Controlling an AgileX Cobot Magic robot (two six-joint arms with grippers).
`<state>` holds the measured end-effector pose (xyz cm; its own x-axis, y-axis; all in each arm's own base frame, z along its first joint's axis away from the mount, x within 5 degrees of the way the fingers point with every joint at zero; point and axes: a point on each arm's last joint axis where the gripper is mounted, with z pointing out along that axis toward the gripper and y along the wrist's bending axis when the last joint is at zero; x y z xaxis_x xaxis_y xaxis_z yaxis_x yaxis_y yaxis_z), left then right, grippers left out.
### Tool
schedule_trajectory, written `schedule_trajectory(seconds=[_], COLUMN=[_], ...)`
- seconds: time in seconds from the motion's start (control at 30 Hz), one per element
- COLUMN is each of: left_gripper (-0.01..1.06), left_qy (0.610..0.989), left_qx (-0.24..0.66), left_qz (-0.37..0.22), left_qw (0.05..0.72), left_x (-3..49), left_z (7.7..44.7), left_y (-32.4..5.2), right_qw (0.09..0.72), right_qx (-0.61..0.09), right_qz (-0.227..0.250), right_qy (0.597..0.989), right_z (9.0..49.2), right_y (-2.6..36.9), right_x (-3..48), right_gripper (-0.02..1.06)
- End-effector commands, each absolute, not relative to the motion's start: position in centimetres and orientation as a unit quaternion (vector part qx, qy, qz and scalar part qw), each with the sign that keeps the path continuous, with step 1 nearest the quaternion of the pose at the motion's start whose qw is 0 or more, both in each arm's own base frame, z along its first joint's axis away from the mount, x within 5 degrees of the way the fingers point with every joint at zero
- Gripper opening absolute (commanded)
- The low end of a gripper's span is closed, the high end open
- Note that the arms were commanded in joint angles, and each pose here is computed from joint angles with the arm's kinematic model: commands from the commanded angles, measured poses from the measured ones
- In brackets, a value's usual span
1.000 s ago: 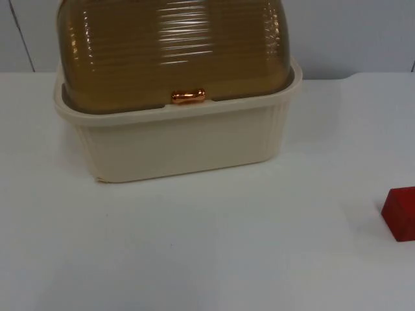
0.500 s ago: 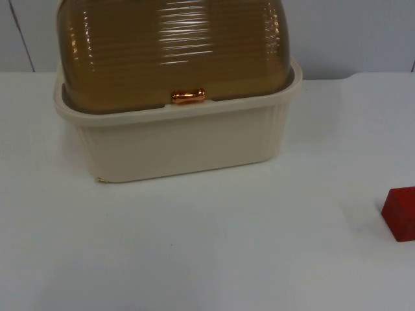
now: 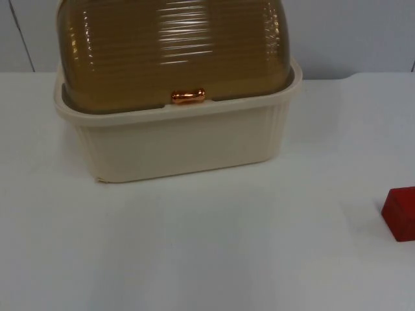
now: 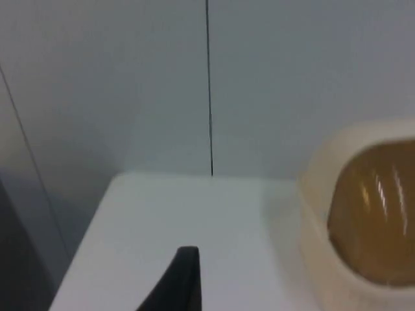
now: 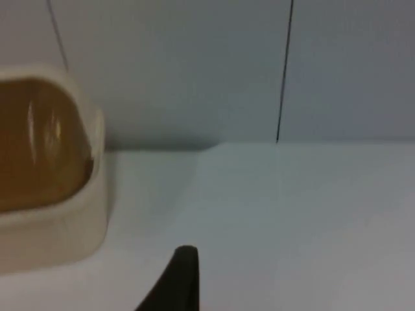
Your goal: Open the box lid with the left hand, place the block into the box with the right hand, then close the box lid with the left hand.
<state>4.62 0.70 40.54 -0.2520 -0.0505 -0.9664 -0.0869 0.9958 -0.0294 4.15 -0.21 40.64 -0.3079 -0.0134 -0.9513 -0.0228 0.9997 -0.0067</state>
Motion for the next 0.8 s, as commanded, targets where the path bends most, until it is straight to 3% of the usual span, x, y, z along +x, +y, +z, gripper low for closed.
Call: schedule_trajectory(seconds=[0.0, 0.13, 0.43, 0.63, 0.77], left_gripper=[1.05, 1.05, 1.05, 1.05, 1.05], left_qy=[0.784, 0.776, 0.816, 0.856, 0.857], left_qx=[-0.041, -0.034, 0.007, 0.161, 0.226], left_qz=[0.016, 0.03, 0.065, 0.065, 0.046], left_qw=[0.62, 0.629, 0.575, 0.488, 0.461], left_x=[6.1, 9.3, 13.7, 17.1, 19.3], left_z=[42.0, 44.2, 42.8, 40.2, 38.8], left_y=[0.7, 0.8, 0.9, -0.9, -3.0], right_qw=[0.62, 0.635, 0.607, 0.611, 0.61], right_qx=[-0.01, -0.016, -0.011, -0.011, -0.011], right_qz=[-0.001, -0.002, 0.004, 0.005, 0.005], right_qy=[0.784, 0.772, 0.795, 0.792, 0.792], right_z=[42.7, 44.6, 44.2, 44.3, 44.3], right_y=[-0.2, 0.1, 0.4, 0.4, 0.4], right_x=[5.8, 8.7, 11.6, 11.6, 11.6], right_gripper=[0.93, 0.93, 0.93, 0.93, 0.93])
